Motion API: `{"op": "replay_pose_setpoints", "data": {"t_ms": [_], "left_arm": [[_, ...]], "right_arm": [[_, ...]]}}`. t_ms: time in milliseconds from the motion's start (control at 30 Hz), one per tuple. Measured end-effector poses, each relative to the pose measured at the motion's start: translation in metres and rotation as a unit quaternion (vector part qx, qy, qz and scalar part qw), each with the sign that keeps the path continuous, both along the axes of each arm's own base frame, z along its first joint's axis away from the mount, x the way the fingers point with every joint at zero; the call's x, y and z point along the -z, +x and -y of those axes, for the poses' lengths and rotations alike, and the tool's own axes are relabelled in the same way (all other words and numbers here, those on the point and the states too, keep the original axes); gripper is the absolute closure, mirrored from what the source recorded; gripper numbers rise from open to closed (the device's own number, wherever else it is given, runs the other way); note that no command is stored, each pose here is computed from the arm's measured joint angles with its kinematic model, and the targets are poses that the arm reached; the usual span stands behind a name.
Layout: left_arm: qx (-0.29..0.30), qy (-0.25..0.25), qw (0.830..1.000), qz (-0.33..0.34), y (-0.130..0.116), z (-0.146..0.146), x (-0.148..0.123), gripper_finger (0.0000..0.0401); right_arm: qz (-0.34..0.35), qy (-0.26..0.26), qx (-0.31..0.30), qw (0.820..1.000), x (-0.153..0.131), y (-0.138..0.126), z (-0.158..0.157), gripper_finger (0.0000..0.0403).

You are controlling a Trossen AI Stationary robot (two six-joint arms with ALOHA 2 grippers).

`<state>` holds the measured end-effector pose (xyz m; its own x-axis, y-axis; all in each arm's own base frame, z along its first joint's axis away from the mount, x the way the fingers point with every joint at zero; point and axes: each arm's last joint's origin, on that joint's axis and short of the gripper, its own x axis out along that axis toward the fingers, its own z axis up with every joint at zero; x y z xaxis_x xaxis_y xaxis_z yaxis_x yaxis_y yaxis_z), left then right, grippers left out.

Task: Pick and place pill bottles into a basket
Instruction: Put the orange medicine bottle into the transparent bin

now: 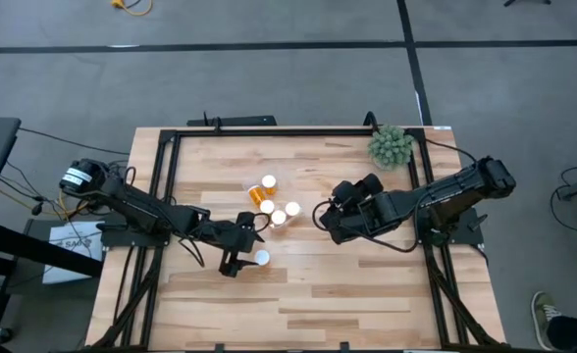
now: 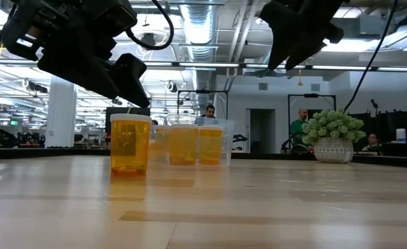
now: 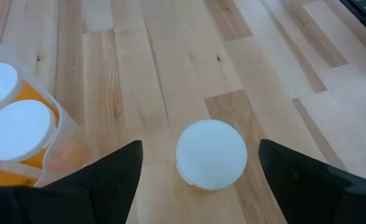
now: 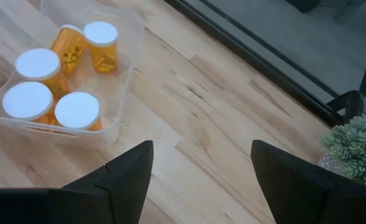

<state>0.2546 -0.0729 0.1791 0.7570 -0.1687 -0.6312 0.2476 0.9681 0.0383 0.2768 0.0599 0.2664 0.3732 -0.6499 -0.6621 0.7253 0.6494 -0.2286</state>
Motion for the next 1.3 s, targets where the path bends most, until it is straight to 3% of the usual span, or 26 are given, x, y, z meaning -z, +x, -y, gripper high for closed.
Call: {"op": "replay_pose_setpoints", "data": {"t_ms": [533,733,1300], "left_arm": [[0.035,0.007,0.999,-0.015,0.018,0.008,0.006,0.0089],[0.038,0.011,0.998,-0.044,0.015,0.005,0.01,0.0089],[0.041,0.02,0.998,-0.041,0.017,-0.001,0.01,0.0089]], "right_arm": [[-0.002,-0.001,-0.003,1.0,0.0,0.0,0.0,0.0138],[-0.003,-0.002,-0.003,1.0,0.0,0.0,0.0,0.0138],[-0.008,-0.005,-0.008,1.0,0.0,0.0,0.0,0.0138]]}}
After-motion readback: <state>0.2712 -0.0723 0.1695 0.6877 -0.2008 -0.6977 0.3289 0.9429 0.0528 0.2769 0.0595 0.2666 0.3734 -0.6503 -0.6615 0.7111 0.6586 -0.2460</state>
